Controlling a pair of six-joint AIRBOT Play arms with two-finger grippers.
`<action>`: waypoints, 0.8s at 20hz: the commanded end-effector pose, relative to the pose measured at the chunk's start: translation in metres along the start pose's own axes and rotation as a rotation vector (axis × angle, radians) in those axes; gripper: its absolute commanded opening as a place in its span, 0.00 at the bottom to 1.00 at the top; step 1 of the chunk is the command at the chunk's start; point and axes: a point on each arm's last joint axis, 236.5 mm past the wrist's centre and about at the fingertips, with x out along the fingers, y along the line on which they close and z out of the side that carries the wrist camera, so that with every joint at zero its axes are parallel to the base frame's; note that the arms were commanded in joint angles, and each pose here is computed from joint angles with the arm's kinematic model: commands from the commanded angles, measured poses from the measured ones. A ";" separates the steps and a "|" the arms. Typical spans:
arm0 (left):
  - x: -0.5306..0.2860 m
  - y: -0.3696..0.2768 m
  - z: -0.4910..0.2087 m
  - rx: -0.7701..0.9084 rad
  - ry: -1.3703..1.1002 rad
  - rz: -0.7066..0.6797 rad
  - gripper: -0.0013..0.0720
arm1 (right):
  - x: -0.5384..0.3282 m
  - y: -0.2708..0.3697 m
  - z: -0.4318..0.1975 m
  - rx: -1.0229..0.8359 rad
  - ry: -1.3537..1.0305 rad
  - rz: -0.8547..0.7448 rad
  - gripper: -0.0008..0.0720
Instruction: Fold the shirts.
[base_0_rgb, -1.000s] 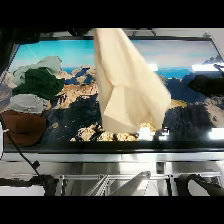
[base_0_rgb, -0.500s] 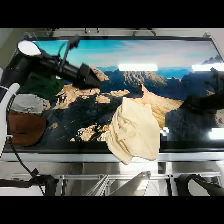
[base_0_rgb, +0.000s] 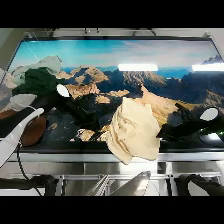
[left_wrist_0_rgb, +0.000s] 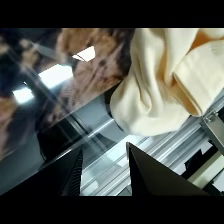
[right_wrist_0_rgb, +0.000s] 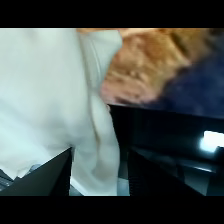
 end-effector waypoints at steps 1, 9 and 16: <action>0.035 0.002 0.003 0.011 -0.049 0.037 0.42 | 0.033 0.024 -0.004 -0.052 0.029 0.073 0.54; 0.084 -0.021 -0.010 0.065 0.033 0.013 0.42 | 0.037 0.053 -0.002 -0.117 0.036 0.168 0.45; 0.022 -0.068 0.019 0.178 -0.047 -0.053 0.04 | -0.013 0.091 0.005 -0.277 0.036 0.258 0.04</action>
